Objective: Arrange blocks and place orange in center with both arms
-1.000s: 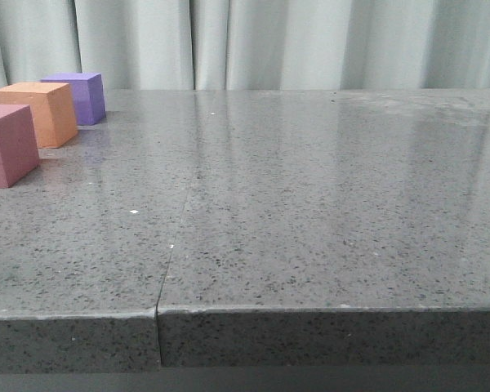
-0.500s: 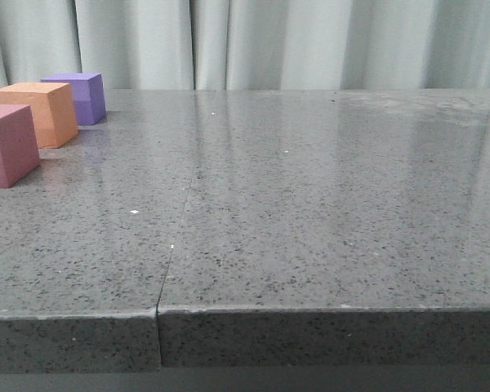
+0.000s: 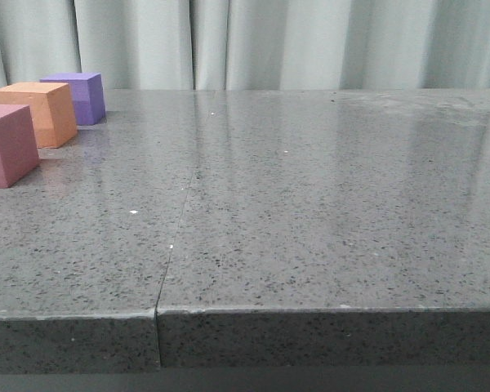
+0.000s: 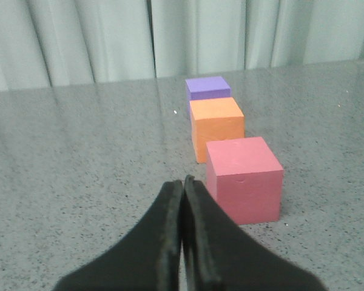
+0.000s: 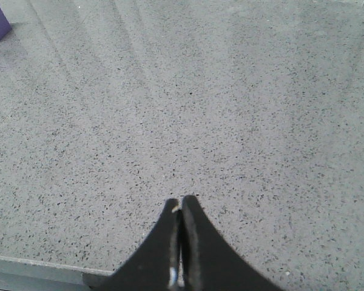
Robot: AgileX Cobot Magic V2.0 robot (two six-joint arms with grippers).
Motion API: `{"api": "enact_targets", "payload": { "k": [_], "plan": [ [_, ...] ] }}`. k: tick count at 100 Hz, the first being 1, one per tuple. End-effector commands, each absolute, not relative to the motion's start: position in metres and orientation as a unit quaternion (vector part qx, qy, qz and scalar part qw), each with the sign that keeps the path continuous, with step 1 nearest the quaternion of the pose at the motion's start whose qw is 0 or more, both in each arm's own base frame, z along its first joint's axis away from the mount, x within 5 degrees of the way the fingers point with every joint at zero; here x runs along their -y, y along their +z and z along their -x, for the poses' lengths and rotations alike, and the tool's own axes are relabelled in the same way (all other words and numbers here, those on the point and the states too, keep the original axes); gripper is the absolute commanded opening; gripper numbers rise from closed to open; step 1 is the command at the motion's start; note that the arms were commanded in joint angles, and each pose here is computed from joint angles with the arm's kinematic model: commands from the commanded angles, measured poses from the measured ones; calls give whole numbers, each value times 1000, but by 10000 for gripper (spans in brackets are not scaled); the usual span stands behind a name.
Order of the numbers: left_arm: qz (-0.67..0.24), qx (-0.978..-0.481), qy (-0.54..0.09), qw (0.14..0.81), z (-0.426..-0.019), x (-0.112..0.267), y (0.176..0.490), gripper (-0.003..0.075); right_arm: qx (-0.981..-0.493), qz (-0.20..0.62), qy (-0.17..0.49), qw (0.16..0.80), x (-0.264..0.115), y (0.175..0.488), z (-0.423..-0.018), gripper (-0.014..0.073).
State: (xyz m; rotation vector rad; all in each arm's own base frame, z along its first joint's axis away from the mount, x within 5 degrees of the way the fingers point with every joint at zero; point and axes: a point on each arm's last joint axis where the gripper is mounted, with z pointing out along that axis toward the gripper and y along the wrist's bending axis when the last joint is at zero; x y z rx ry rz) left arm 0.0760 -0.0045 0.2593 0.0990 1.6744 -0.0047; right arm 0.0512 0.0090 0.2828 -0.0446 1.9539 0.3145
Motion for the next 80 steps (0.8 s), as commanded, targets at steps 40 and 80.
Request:
{"api": "enact_targets", "payload": {
  "k": [40,80],
  "plan": [
    [-11,-665,0,746,-57,1,231,-20,-798,25,136,587,-9,297,-53,-7],
    [-2,-664,-10,748,-55,1,205,-20,-798,25,136,586,-10,297,-53,-7]
  ]
}}
